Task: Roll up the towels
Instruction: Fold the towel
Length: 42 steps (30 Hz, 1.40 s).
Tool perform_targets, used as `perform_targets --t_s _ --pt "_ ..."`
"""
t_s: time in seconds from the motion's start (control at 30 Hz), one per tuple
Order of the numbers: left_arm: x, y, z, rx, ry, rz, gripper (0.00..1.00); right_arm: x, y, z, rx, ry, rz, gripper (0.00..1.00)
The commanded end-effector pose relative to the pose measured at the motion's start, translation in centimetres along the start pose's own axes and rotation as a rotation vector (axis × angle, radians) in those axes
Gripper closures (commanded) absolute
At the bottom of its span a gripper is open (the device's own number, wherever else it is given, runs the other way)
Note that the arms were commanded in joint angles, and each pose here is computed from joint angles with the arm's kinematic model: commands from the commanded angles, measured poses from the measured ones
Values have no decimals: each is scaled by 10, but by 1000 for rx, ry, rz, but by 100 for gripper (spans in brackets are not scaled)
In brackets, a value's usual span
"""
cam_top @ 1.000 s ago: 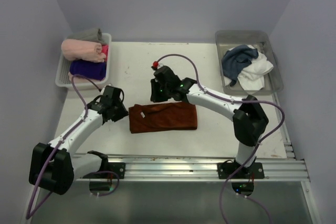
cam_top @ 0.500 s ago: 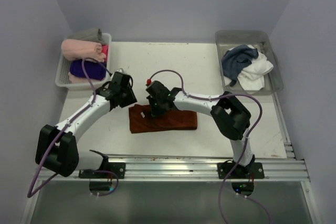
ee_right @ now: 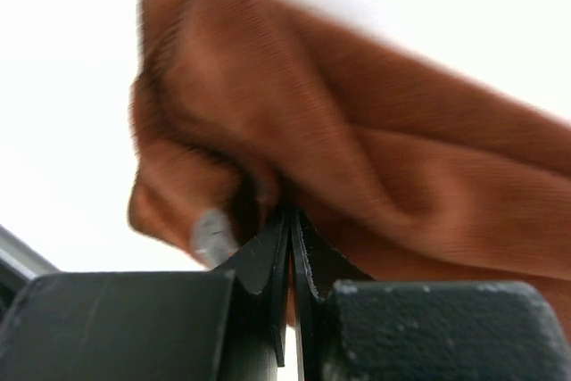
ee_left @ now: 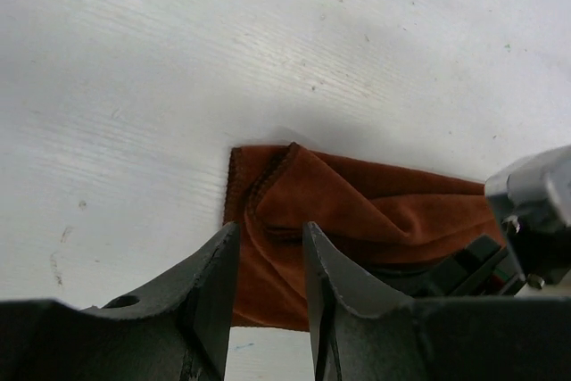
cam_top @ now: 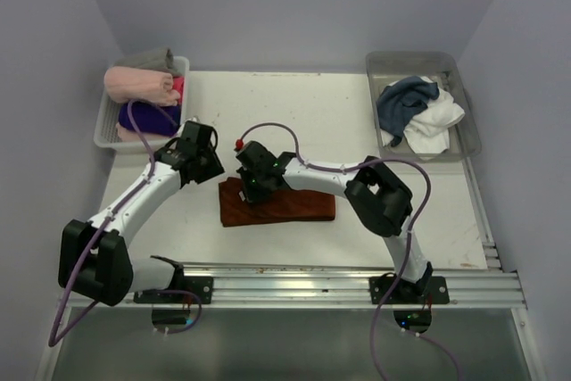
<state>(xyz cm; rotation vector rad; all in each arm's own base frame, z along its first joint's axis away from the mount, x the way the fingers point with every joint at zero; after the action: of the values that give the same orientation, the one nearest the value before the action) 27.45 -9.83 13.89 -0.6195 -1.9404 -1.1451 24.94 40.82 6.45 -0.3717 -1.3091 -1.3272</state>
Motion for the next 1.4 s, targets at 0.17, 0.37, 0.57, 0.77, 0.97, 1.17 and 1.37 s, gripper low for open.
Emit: perform_targets --t_s 0.17,0.37,0.57,0.77,0.97,1.17,1.37 --pt "11 20 24 65 5 -35 62 32 -5 74 150 240 -30 96" --pt "-1 12 28 85 -24 5 62 48 -6 70 175 183 -63 97" --pt "-15 -12 18 88 -146 94 66 65 21 24 72 118 -128 94" --pt "-16 -17 16 64 -181 83 68 59 30 -28 -29 54 -108 94" --pt "-16 -18 6 48 -220 74 68 55 30 -23 -21 95 -87 95" --pt "-16 -14 7 44 -200 62 68 53 17 12 62 178 -59 96" --pt "-14 -8 4 48 -193 49 64 48 0 47 132 235 -27 91"
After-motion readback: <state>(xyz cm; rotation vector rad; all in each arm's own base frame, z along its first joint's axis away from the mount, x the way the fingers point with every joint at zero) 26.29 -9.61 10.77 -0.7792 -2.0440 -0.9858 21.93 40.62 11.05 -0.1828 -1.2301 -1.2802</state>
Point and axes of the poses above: each gripper's point midway between its finger pads, its own x axis back along the fingers, its own z axis along the line the jaws close on, y = z × x, the point moved 4 cm from there along x, back along the fingers, and after that the axes turned 3 degrees about x, right-handed, at the moved point
